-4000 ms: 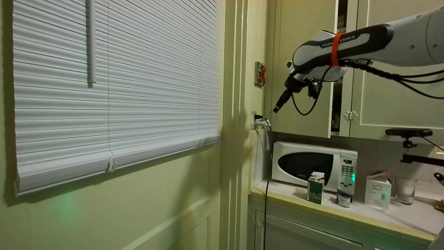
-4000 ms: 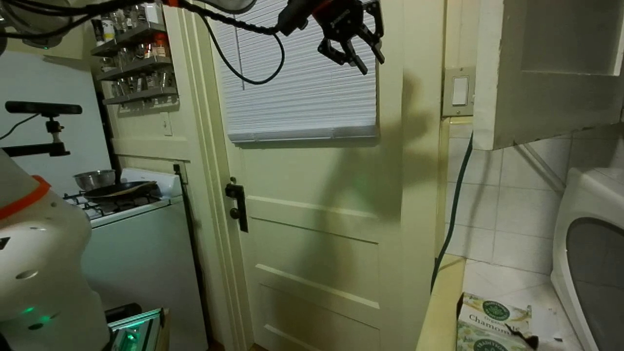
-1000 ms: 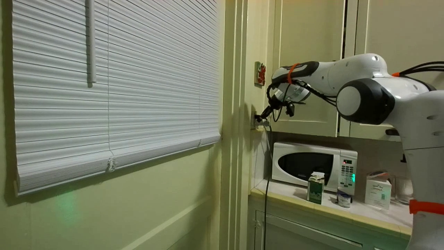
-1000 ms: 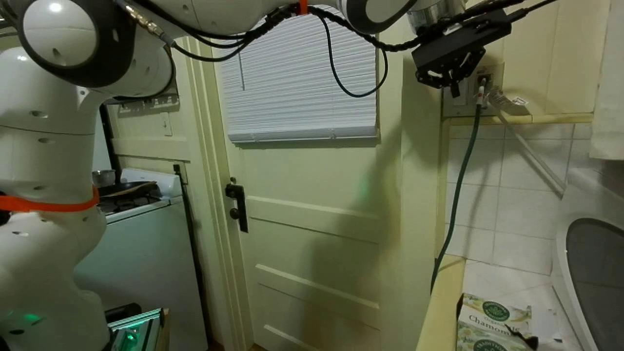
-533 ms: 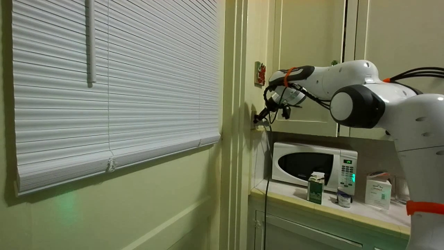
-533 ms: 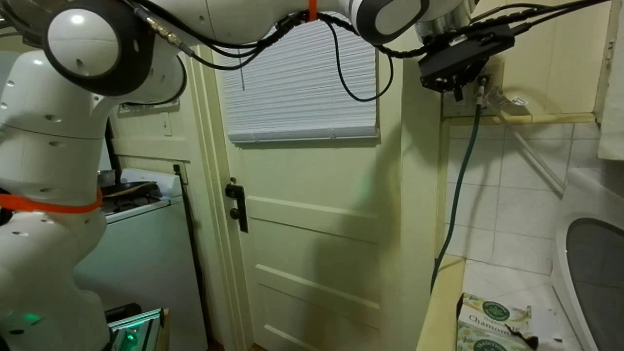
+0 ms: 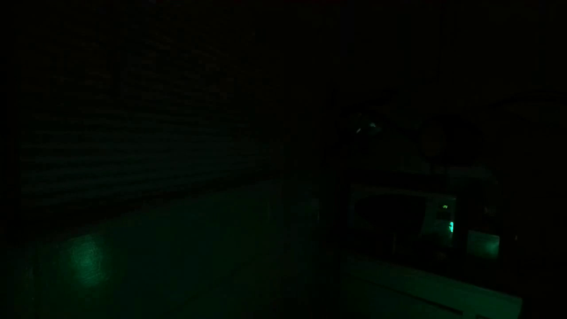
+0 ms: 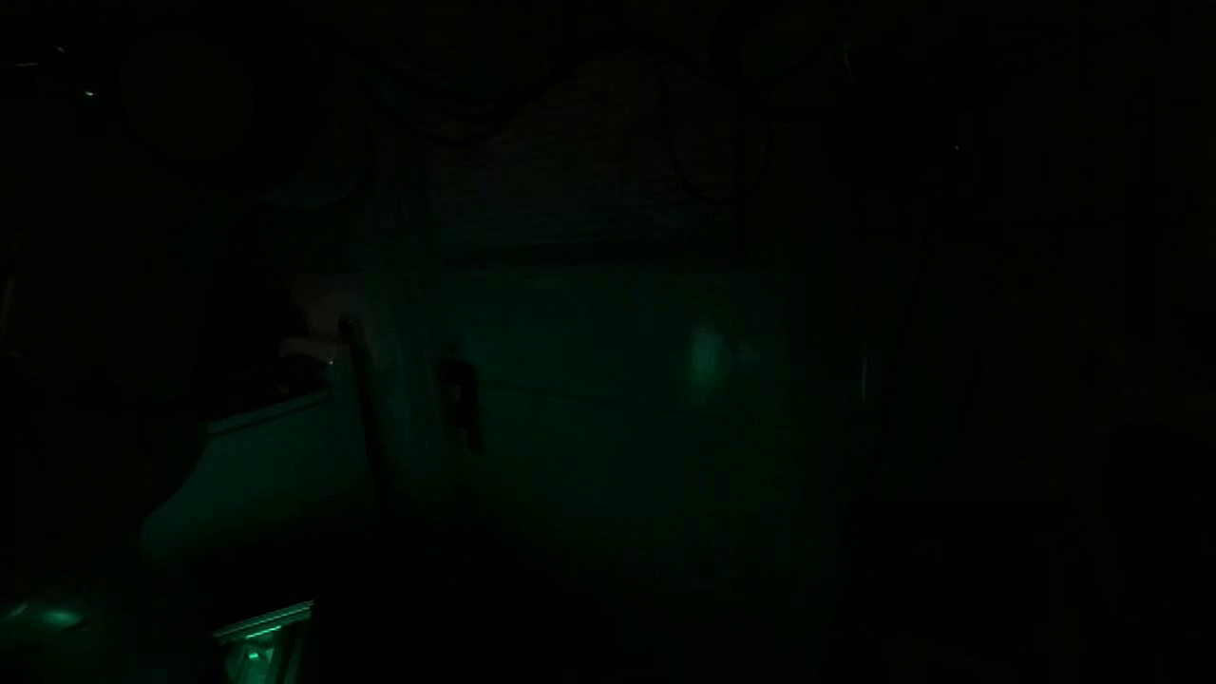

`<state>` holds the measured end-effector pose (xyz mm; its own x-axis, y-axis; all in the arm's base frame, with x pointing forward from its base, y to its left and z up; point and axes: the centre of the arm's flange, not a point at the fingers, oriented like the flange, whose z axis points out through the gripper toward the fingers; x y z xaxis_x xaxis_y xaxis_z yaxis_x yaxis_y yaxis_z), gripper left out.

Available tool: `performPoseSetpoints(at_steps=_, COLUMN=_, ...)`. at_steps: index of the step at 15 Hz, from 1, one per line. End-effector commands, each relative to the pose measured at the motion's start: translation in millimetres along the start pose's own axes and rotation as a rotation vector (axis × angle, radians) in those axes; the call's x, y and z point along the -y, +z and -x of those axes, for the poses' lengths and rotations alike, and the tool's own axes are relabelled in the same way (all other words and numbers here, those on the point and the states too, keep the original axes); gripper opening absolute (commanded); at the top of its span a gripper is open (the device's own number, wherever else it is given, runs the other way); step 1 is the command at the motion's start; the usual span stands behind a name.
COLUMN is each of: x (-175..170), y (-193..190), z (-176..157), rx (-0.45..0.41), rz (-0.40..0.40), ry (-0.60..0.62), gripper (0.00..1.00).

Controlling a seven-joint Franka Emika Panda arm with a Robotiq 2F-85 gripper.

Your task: Turn off the light

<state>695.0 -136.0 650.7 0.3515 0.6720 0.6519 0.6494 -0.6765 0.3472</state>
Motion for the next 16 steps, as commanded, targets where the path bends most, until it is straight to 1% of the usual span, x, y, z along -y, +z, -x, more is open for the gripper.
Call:
performPoseSetpoints(at_steps=1, x=5.3, y=-4.8, z=-6.9, rx=0.07, rz=0.0, ry=-0.011, gripper=0.0)
performPoseSetpoints(at_steps=2, x=13.7, y=-15.2, z=-3.4, rx=0.131, rz=-0.007, ry=-0.012, gripper=0.0)
performPoseSetpoints(at_steps=5, x=32.8, y=-42.7, z=5.4, rx=0.275, rz=0.035, ry=-0.013, gripper=0.0)
performPoseSetpoints(at_steps=6, x=38.4, y=-52.0, z=6.7, rx=0.302, rz=0.044, ry=-0.003, gripper=0.26)
performPoseSetpoints(at_steps=7, x=47.3, y=-63.0, z=6.4, rx=0.316, rz=0.033, ry=0.01, gripper=0.27)
performPoseSetpoints(at_steps=8, x=56.3, y=-72.7, z=3.9, rx=0.315, rz=0.013, ry=0.028, gripper=0.32)
performPoseSetpoints(at_steps=10, x=78.6, y=-91.6, z=-3.0, rx=0.31, rz=-0.049, ry=0.074, gripper=0.47)
performPoseSetpoints(at_steps=11, x=90.4, y=-101.8, z=-6.5, rx=0.294, rz=-0.094, ry=0.107, gripper=0.56)
performPoseSetpoints(at_steps=13, x=112.3, y=-119.9, z=-13.6, rx=0.287, rz=-0.135, ry=0.172, gripper=0.71)
performPoseSetpoints(at_steps=14, x=123.2, y=-128.7, z=-16.1, rx=0.286, rz=-0.138, ry=0.217, gripper=0.78)
performPoseSetpoints(at_steps=16, x=148.6, y=-145.1, z=-16.7, rx=0.309, rz=-0.117, ry=0.313, gripper=0.93)
